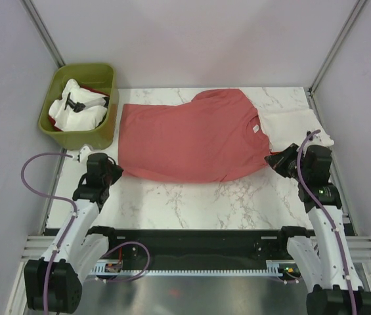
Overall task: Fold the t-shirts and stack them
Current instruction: Flatten the tshirt out, then fold the tshirt
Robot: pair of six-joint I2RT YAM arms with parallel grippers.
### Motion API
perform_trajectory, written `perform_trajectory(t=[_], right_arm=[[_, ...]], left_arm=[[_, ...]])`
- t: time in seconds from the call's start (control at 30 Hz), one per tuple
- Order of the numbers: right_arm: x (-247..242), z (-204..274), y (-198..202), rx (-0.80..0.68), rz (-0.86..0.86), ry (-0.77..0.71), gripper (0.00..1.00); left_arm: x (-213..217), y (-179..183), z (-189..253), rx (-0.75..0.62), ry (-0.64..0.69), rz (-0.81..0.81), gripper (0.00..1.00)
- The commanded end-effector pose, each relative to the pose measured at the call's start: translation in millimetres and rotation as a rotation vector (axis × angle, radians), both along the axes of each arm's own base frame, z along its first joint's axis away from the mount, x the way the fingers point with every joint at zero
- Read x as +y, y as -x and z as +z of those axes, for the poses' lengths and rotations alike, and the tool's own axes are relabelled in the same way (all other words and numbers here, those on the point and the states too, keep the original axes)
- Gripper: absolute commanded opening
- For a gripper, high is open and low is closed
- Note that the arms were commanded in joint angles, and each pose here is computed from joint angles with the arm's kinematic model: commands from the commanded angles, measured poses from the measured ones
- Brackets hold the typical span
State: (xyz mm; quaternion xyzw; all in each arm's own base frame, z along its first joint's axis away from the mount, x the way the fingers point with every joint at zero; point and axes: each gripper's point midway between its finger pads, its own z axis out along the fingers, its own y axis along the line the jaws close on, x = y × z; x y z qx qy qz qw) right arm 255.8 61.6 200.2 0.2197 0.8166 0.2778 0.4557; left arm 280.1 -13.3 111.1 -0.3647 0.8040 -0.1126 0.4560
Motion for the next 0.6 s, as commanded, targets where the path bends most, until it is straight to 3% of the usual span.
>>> perform_trajectory(t=[0.0,0.23,0.37,0.57], right_arm=[[-9,24,-28,-0.059,-0.037,0.031,0.00],[3,17,-82,-0.015,-0.030,-0.004,0.00],[34,20,-108,-0.002,0.008,0.014,0.00],[33,29,-147,-0.013,-0.041,0.046,0.00]], left_arm=[[5,-15,12,-0.052,0.022,0.058,0.02],[11,-27,-5,-0.014,0.052,0.141,0.02],[15,-35,-13,0.006,0.047,0.180,0.02],[25,-45,-9,0.013,0.023,0.239,0.02]])
